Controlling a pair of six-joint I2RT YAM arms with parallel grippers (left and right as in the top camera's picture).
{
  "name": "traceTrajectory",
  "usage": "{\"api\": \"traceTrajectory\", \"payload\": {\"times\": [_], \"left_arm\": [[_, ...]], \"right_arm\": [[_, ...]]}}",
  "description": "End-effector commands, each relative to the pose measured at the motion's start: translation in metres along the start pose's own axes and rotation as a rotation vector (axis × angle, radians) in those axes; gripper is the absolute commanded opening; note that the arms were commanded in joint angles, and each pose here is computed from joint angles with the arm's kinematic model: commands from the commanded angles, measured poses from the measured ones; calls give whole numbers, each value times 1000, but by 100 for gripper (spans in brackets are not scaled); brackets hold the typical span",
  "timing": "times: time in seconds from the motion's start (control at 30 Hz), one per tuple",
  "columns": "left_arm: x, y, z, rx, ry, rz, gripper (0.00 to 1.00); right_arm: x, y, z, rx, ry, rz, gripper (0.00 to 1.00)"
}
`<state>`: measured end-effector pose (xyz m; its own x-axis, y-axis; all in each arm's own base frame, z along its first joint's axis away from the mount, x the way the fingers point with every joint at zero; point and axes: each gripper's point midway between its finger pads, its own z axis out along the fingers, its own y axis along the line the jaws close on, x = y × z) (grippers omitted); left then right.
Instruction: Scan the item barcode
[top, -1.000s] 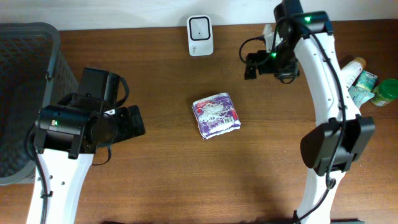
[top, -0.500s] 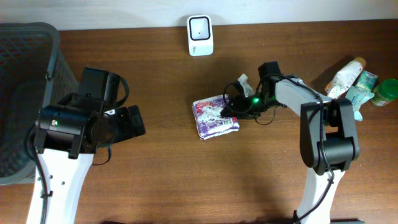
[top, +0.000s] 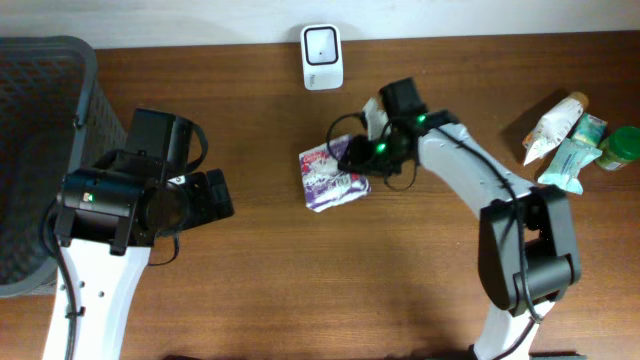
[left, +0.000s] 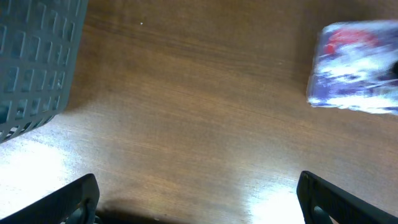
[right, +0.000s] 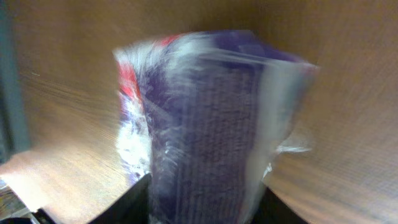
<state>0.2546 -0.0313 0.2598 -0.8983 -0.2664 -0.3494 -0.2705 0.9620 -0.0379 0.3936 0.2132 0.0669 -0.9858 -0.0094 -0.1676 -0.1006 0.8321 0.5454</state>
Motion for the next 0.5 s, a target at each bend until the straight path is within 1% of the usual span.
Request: {"api": "traceTrajectory", "payload": {"times": [0.0, 0.03, 0.07, 0.13, 0.23, 0.27, 0.33, 0.47], "left_arm": [[-1, 0, -2, -1, -12, -8, 99], [-1, 0, -2, -1, -11, -8, 99], [-1, 0, -2, -1, -11, -8, 99], [-1, 0, -2, -1, -12, -8, 99], [-1, 0, -2, -1, -12, -8, 99], [-1, 0, -2, -1, -12, -8, 99], [-1, 0, -2, -1, -12, -8, 99], [-1, 0, -2, -1, -11, -8, 99]], "right_arm": [[16, -4, 19, 94, 20, 53, 85], [14, -4, 18, 93, 14, 53, 96], [8, -7, 14, 92, 2, 62, 99], [-11, -19, -1, 88, -44, 88, 99], [-25, -43, -17, 89, -78, 51, 99], [-26, -38, -20, 24, -72, 11, 99], [-29, -42, -25, -12, -80, 33, 99], [-25, -38, -5, -127, -61, 32, 99]]}}
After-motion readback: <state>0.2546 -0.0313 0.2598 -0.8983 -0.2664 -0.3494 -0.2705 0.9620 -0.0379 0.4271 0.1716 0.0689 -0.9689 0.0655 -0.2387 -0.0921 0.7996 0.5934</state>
